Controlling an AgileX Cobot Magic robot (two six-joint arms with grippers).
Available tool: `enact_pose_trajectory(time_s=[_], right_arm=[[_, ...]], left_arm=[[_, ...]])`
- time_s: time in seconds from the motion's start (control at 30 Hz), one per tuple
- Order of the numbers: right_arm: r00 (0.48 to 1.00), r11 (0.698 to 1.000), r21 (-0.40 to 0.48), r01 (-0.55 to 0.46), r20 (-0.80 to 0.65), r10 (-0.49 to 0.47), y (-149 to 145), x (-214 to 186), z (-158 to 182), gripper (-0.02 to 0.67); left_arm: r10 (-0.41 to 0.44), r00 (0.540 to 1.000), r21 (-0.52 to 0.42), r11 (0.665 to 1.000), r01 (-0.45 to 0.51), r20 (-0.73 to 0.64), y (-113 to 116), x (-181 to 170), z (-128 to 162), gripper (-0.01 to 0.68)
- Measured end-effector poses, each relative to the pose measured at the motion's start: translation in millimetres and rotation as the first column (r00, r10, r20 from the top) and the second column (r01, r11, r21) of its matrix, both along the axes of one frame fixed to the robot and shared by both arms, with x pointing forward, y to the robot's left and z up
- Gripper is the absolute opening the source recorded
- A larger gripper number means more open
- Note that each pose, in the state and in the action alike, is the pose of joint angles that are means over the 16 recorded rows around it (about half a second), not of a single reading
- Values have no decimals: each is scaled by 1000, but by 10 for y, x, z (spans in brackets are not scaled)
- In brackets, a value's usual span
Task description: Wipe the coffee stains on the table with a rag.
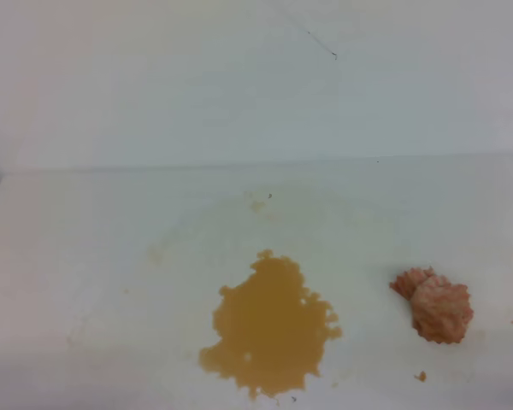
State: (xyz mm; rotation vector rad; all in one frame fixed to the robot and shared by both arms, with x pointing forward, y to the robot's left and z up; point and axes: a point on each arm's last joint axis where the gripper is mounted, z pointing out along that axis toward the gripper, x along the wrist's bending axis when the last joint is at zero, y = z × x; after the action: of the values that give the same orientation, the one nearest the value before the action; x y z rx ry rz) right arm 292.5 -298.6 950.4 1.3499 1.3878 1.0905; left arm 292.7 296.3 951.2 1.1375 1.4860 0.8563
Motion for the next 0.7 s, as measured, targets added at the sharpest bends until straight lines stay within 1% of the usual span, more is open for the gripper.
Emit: enact_pose_trajectory(time_s=[0.7], right_arm=[[1000,1000,1,0,-5,0,0,-1,-5,-3]], left_arm=[[1,1000,0,1000,-1,0,1,0,-13,1]])
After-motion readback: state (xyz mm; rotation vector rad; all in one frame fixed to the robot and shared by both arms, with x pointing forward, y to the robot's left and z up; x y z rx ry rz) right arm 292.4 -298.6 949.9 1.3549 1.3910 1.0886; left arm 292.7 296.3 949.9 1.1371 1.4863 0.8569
